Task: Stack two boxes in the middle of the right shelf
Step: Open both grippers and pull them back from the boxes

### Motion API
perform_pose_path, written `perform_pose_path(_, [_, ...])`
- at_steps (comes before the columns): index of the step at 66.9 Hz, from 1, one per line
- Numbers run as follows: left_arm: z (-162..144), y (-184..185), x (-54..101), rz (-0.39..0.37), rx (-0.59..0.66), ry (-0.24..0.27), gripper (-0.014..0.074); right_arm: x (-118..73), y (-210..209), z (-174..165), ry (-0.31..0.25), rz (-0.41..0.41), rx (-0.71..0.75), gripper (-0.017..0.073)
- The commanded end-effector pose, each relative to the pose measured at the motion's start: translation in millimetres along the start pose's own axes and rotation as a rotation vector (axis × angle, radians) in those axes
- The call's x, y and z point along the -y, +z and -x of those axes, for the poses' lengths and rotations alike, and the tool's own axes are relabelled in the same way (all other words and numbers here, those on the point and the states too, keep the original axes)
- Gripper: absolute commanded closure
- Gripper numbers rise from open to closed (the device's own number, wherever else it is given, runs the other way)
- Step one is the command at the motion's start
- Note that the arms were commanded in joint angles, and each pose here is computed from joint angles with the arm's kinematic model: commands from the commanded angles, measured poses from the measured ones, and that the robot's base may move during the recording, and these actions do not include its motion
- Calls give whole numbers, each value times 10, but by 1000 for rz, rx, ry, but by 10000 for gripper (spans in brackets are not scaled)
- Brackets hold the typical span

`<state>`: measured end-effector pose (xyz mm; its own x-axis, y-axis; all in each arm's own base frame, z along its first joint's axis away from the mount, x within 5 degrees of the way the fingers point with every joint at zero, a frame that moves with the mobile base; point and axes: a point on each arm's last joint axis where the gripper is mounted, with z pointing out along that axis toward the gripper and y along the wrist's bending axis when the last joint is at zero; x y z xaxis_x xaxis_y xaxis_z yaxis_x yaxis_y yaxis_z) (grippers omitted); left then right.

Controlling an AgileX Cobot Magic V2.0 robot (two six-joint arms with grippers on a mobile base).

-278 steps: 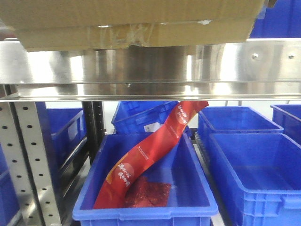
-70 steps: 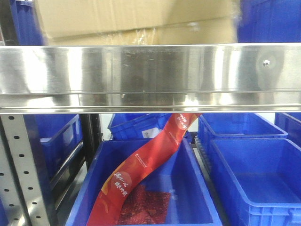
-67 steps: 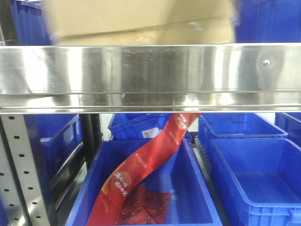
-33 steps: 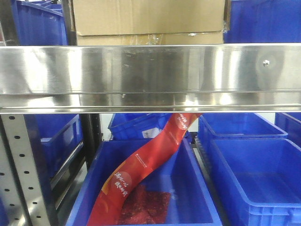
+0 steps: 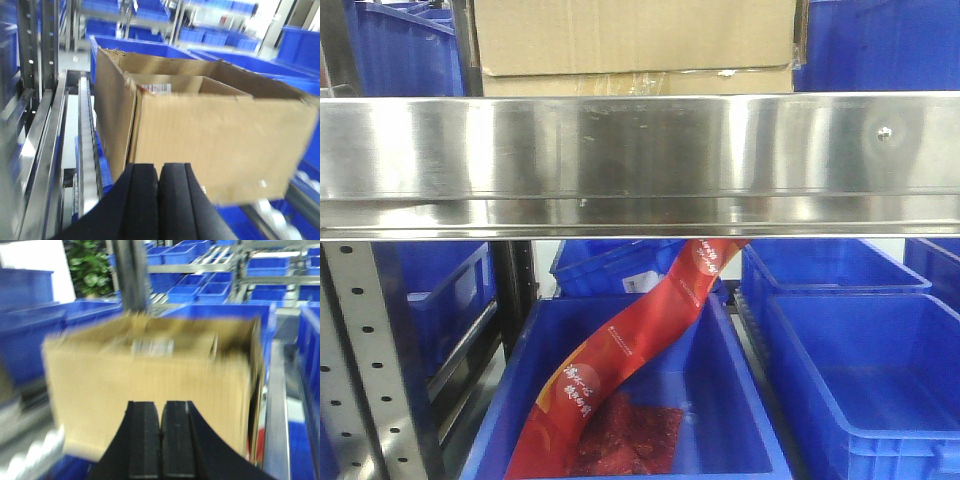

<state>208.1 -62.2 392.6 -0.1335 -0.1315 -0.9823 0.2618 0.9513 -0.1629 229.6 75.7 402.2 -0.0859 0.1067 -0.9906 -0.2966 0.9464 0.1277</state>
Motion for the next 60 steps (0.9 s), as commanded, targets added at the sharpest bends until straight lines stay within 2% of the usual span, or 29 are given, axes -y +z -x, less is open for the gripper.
perform_pose_path(1, [-134,-260,-15,-17,47,-6,701,1,-186,-153,-22,26,18,727])
perform_pose_path(9, [-407,-619,-65,-19,59,-4,704,17,-472,-415,-41,51,25,727])
perform_pose_path(19, [-597,-997,-102,-31,129,-5,705,53,-830,-619,-42,48,42,727])
perform_pose_path(30, [-632,-1284,-112,-47,228,-6,705,64,-1140,-532,-42,37,125,727])
perform_pose_path(41, [-582,-1489,-106,-63,320,-7,705,26,-1293,-424,-44,77,236,727])
perform_pose_path(50, [-570,-1562,-105,-69,351,-7,705,-2,-1331,-375,-46,108,291,727])
perform_pose_path(60, [-569,-1567,-105,-69,353,-7,705,2,-1329,-380,-45,104,285,727])
